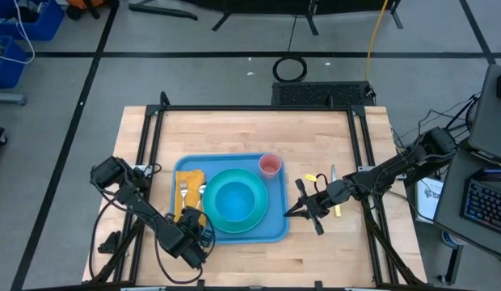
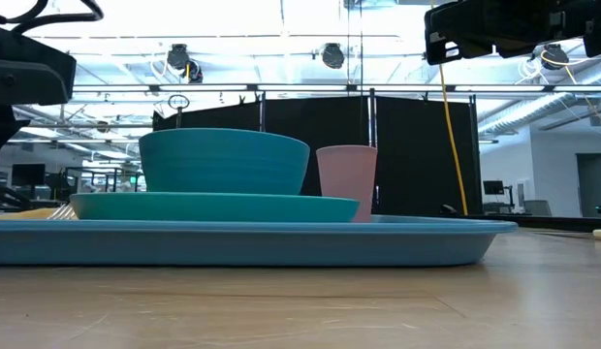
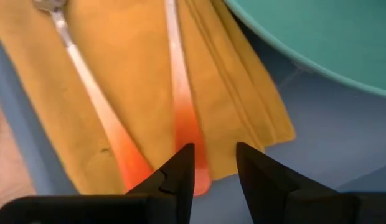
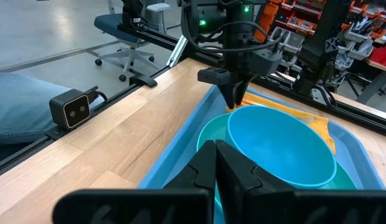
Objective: Set up tray
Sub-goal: Put the orange spoon on the blue serving tray to the right of the orange fork
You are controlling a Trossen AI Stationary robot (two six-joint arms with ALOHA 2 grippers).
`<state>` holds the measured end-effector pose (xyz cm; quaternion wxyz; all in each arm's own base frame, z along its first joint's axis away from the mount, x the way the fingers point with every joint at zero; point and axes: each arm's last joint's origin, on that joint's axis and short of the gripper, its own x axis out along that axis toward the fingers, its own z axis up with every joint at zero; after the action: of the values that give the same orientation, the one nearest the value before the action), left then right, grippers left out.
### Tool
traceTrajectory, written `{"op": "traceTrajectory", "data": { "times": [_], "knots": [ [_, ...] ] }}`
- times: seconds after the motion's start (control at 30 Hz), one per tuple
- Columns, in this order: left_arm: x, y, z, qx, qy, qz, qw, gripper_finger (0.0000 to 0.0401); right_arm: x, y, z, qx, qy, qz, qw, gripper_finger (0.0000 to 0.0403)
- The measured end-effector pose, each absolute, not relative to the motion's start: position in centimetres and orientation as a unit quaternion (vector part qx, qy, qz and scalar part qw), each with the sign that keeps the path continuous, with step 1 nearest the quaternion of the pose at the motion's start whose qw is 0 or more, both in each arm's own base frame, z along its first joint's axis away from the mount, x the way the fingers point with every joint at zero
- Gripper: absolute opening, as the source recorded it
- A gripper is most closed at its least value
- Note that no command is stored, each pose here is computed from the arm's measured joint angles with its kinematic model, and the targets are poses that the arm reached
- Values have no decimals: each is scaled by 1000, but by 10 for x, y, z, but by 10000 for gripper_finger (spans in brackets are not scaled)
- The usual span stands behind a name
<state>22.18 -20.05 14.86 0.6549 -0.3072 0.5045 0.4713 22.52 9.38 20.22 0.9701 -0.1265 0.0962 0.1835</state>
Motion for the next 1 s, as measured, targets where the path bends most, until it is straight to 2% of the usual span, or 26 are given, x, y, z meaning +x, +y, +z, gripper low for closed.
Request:
{"op": "traceTrajectory", "data": {
  "times": [0.37,0.77,0.93,1.0],
  "knots": [
    [219,-198,149,-298,516,487,639,122,225,94,202,-125,96,183,970,0],
    [218,-196,144,-308,502,483,648,122,225,94,202,-125,96,183,970,0],
    [212,-188,134,-317,518,501,617,122,225,94,202,-125,96,184,970,0],
    [212,-188,133,-311,514,499,625,122,225,94,202,-125,96,183,970,0]
  ]
}}
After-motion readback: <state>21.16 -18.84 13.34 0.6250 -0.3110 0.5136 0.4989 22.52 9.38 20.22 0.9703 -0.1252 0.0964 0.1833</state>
